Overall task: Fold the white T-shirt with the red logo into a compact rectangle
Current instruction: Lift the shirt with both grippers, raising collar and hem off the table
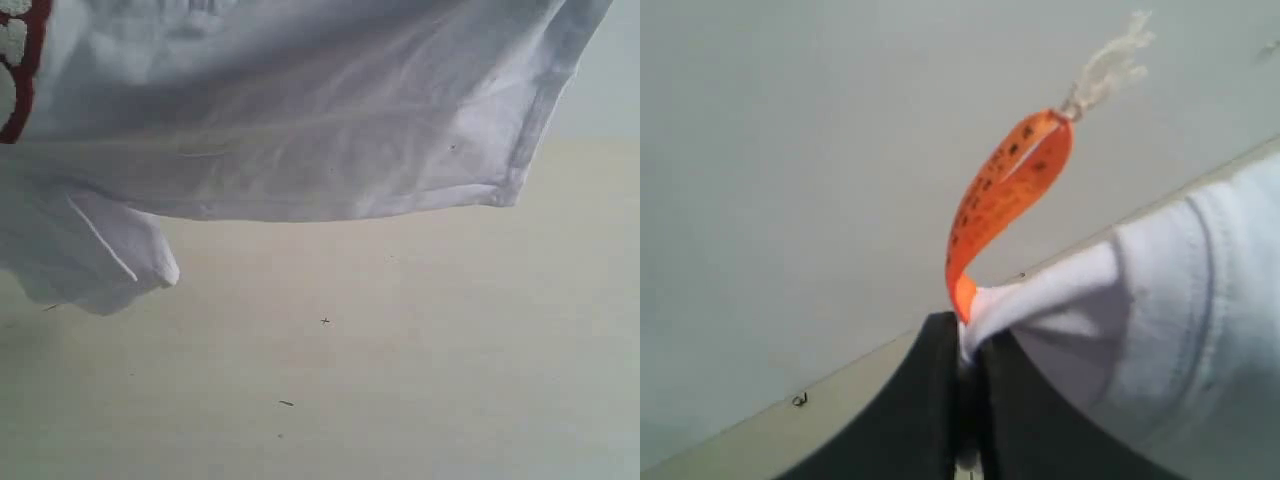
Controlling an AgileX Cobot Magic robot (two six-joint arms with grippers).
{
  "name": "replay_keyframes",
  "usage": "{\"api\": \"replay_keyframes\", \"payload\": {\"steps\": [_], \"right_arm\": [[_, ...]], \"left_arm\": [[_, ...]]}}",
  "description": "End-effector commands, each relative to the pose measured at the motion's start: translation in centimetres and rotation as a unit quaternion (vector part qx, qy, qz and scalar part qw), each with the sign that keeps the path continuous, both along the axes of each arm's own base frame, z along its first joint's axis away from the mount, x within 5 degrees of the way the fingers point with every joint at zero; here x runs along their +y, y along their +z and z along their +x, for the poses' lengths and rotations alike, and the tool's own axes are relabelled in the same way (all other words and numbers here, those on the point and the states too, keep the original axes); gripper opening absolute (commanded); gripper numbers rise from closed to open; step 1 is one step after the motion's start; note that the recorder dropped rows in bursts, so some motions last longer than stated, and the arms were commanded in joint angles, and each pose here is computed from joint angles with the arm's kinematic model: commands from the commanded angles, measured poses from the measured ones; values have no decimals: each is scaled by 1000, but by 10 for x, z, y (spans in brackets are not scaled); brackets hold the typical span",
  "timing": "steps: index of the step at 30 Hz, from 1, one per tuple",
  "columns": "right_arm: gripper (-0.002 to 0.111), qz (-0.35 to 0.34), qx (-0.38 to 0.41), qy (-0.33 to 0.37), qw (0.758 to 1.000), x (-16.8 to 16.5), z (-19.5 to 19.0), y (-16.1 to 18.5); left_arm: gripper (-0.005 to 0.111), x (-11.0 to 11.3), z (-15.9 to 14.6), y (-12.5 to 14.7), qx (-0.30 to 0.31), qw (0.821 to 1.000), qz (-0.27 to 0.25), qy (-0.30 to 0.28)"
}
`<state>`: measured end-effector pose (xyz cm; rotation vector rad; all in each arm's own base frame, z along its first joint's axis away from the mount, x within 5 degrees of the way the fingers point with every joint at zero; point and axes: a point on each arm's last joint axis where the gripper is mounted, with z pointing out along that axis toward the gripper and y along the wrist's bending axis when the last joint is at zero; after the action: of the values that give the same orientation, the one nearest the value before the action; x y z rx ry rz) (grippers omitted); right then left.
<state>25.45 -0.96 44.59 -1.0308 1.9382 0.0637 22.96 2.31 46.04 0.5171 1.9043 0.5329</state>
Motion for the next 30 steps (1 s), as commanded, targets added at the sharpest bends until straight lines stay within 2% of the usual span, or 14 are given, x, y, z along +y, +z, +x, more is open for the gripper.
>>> {"api": "replay_keyframes", "payload": {"steps": [1,5,8,11,14,17,20,22,25,26,30], "right_arm": [[0,54,22,-43,997,-1,6,1],[0,73,98,-86,989,-9,22,-21],[0,83,143,-86,983,-12,38,-39],[0,93,187,-98,973,-18,59,-63],[0,78,236,-129,960,-27,74,-89],[0,73,268,-133,951,-32,88,-111],[0,72,310,-143,937,-41,116,-159],[0,49,316,-166,933,-51,135,-193],[0,19,298,-186,936,-62,155,-216],[0,6,268,-205,941,-69,168,-221],[0,23,194,-247,949,-78,196,-225]], "left_arm": [[0,0,4,-5,0,999,-48,13],[0,0,19,-26,65,996,-53,8],[0,-4,35,-48,136,990,-26,-37],[0,-22,61,-81,209,962,-30,-171],[0,-21,91,-119,264,945,-36,-188],[0,-17,112,-141,271,946,-36,-174],[0,-14,143,-172,250,954,-42,-157],[0,-11,159,-195,248,954,-11,-171],[0,-8,173,-217,244,952,31,-183],[0,-5,181,-225,229,957,41,-173],[0,-1,199,-241,193,966,74,-157]]}}
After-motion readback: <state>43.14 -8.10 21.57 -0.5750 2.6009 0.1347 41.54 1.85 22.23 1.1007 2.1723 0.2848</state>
